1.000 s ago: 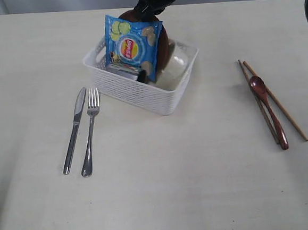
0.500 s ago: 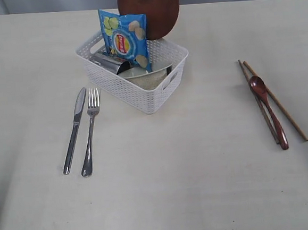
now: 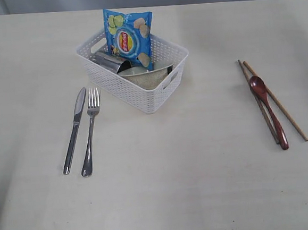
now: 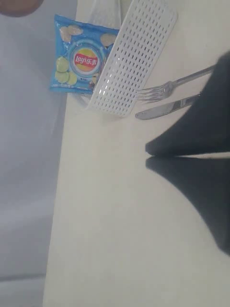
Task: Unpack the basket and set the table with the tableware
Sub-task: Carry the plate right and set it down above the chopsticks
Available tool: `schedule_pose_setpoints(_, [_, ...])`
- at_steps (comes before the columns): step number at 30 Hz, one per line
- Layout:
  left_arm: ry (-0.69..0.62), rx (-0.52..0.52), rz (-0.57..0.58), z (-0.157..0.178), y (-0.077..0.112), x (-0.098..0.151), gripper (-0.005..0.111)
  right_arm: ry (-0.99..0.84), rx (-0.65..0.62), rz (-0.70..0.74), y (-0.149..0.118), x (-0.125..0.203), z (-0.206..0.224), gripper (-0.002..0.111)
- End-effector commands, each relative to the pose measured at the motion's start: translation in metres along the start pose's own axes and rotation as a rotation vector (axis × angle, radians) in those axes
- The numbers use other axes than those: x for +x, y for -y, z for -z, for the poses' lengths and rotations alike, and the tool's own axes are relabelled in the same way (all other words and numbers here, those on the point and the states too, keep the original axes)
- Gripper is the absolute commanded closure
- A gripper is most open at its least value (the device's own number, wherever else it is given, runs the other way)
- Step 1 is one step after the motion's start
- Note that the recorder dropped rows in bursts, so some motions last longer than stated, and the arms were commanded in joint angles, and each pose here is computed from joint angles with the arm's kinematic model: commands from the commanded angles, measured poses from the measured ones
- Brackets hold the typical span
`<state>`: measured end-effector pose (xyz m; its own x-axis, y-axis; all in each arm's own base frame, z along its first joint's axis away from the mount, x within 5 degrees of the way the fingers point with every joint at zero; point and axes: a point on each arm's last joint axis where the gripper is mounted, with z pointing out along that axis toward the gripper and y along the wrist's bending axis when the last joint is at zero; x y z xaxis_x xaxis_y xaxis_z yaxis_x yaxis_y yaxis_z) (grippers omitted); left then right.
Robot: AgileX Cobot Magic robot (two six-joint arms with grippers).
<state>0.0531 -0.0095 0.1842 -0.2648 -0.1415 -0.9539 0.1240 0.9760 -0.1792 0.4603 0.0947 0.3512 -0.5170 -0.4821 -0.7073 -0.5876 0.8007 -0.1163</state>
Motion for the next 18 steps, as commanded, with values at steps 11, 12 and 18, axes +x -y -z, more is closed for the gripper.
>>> schedule_pose_setpoints(11, [0.012, 0.002, 0.004, 0.000, 0.000, 0.000, 0.107, -0.112, -0.089, -0.635, 0.105, 0.143, -0.066, 0.109])
schedule_pose_setpoints(12, [0.012, 0.002, 0.004, 0.000, 0.000, 0.000, 0.107, -0.114, -0.104, -0.676, 0.110, 0.152, -0.072, 0.109])
schedule_pose_setpoints(18, [0.012, 0.002, 0.004, 0.000, 0.000, 0.000, 0.107, -0.133, -0.175, -0.819, 0.122, 0.199, -0.112, 0.109])
